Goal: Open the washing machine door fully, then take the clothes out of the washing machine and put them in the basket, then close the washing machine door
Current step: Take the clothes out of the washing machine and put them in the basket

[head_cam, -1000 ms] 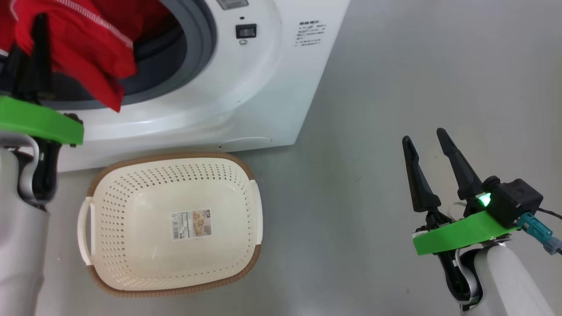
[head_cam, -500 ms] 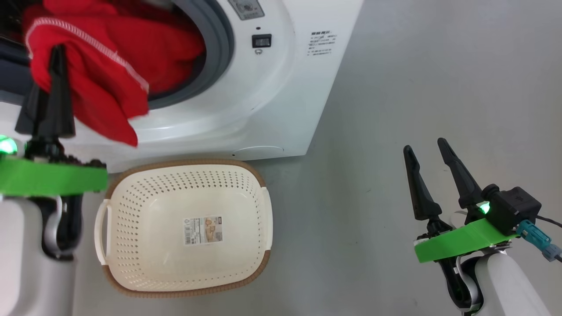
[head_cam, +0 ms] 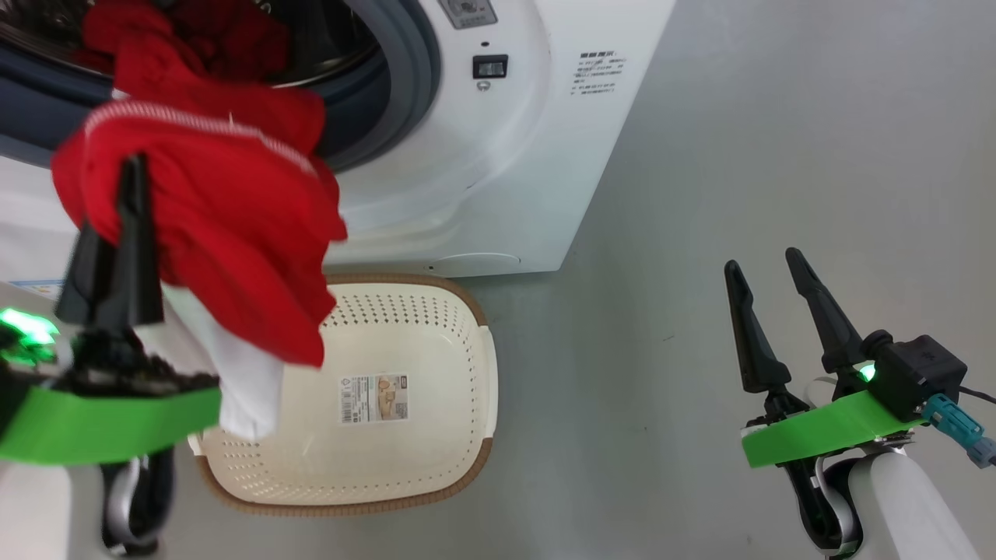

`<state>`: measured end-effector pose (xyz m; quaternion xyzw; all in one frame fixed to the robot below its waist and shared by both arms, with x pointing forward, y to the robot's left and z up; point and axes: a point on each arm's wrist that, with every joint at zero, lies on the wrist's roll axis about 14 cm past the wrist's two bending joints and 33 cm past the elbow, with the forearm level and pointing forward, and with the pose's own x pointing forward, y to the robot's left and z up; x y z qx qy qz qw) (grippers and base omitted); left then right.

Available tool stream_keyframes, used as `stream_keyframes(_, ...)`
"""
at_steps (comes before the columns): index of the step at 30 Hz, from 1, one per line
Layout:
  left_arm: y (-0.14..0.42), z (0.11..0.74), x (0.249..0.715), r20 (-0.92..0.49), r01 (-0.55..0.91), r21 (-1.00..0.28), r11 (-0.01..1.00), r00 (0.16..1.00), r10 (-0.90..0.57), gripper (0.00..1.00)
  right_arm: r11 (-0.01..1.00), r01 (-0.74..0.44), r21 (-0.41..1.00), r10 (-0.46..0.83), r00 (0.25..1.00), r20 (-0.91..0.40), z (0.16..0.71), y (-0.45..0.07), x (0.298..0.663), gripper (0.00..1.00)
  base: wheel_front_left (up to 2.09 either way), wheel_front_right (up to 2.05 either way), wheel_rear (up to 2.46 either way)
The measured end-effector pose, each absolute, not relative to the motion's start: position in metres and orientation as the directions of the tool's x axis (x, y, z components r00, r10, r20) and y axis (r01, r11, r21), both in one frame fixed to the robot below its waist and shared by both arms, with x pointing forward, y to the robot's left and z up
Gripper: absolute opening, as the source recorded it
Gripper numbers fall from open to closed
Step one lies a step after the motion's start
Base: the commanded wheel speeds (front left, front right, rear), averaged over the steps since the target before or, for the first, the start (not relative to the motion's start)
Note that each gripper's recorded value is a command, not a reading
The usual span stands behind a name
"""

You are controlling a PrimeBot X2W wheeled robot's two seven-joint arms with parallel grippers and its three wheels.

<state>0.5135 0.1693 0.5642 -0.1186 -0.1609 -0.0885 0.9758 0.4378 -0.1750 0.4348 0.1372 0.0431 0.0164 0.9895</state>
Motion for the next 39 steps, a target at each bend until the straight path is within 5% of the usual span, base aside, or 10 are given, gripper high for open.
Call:
stream_keyframes(14, 0.154, 0.41, 0.482, -0.107, 0.124, -0.284, 0.951, 0.981, -0.16, 0.0, 0.961, -0.015, 0.275, 0.05, 0.991, -0.124, 0.415, -0.173, 0.443, 1.0, 0.0, 0.0, 0.0)
stream_keyframes(39, 0.121, 0.222, 0.466, -0.605, 0.176, -0.25, 0.952, 0.739, -0.296, 0.0, 0.967, -0.001, 0.254, 0.053, 0.979, -0.195, 0.368, -0.177, 0.473, 1.0, 0.0, 0.0, 0.0)
